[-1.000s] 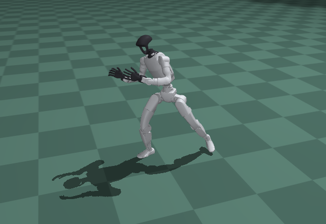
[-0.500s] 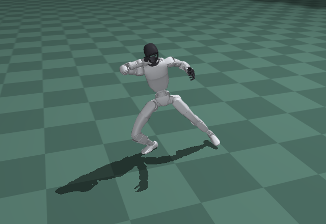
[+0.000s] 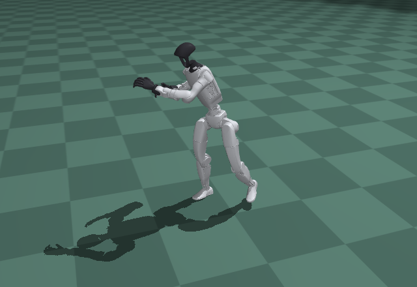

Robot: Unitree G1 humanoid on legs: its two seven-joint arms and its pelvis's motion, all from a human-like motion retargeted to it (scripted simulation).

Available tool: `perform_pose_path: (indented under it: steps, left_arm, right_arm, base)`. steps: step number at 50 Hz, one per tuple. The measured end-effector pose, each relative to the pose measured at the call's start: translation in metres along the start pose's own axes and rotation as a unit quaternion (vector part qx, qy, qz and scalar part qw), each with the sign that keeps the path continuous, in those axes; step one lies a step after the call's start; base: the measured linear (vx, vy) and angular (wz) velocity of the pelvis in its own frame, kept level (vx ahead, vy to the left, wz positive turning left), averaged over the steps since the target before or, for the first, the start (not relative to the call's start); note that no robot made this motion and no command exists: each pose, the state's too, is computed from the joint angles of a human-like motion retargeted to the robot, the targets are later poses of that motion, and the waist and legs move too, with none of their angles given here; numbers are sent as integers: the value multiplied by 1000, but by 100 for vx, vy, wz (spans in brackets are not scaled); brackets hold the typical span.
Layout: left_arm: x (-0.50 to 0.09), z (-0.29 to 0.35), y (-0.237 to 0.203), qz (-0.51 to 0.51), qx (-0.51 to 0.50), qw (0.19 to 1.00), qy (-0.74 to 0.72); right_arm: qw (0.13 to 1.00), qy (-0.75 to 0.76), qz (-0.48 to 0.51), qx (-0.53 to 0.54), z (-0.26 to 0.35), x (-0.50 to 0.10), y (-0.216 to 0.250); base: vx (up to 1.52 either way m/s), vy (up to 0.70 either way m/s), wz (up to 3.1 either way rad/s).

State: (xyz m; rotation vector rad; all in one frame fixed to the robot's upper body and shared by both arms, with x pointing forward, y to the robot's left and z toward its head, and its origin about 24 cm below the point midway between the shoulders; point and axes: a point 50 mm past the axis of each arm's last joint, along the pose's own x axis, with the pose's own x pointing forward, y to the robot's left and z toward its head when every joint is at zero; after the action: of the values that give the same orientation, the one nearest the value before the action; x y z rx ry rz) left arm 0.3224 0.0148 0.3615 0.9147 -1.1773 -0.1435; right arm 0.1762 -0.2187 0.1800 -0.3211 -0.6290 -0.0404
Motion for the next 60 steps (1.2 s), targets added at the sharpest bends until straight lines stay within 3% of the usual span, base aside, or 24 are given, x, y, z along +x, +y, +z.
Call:
perform_pose_path:
  steps: [3,5,7,9,12,16,19,22,24,26,29,31,34,37,40,43,44,46,49,54,57,60]
  left_arm:
    - [35,-55,-24,-71,250,953,157]
    - [25,-82,-15,-145,278,913,261]
    - [25,-88,0,-138,264,921,251]
    - [25,-78,19,-21,211,963,169]
    - [-11,-53,21,137,52,986,82]
    - [-91,-31,24,143,-161,974,63]
    - [-155,-9,9,141,-317,934,87]
    - [-204,9,-18,121,-486,853,150]
    - [-230,17,-44,79,-620,752,211]
    - [-256,16,-65,57,-718,634,280]
    - [-284,10,-81,74,-772,526,348]
    - [-294,5,-82,90,-770,516,364]
    - [-303,-5,-78,122,-757,521,375]
    - [-309,-15,-72,238,-795,421,367]
    - [-314,-24,-64,280,-760,452,373]
    - [-305,-36,-57,299,-730,496,363]
    - [-298,-40,-54,292,-714,526,359]
    - [-273,-48,-45,214,-630,663,343]
    - [-221,-58,-25,176,-540,775,277]
    - [-166,-96,23,113,-256,920,273]
    - [-181,-127,42,97,-37,942,318]
    - [-216,-145,47,68,104,929,347]
  right_arm:
    - [994,-42,5,-105,4,15,-5]
    - [985,-89,13,-148,14,28,-2]
    - [975,-150,-8,-166,31,39,-1]
    - [962,-208,-56,-166,45,49,1]
    - [946,-249,-80,-190,54,74,10]
    - [922,-268,-53,-275,68,142,21]
    - [880,-230,-84,-407,63,213,29]
    - [842,-56,-116,-525,21,269,-1]
    - [876,124,-143,-442,-13,270,-52]
    - [913,201,-274,-226,-23,255,-101]
    - [884,89,-449,97,-3,236,-139]
    - [885,-30,-401,233,5,218,-126]
    - [891,-131,-292,321,9,172,-96]
    - [884,-144,-222,385,4,123,-65]
    - [892,-148,-179,388,8,93,-50]
    - [936,-154,-166,271,17,88,-50]
    - [950,-154,-164,216,19,91,-51]
    - [974,-148,-144,93,22,106,-50]
    - [986,-120,-93,-74,17,140,-35]
    - [992,-40,63,-97,-6,197,45]
    - [986,-61,99,-119,-9,205,102]
    - [976,-100,115,-155,-7,198,134]
  base:
    - [10,23,-128]
    - [14,23,-197]
    - [18,24,-243]
    - [20,25,-238]
    - [19,29,-154]
    - [13,30,-39]
    - [10,23,-38]
    - [9,15,-45]
    - [8,8,37]
    - [10,2,147]
    - [13,-4,244]
    - [12,-12,255]
    - [8,-19,192]
    - [4,-26,121]
    - [3,-28,60]
    - [7,-27,-2]
    - [13,-30,-43]
    - [20,-33,-76]
    - [33,-40,-151]
    - [56,-53,-216]
    - [69,-43,-271]
    - [67,-25,-293]
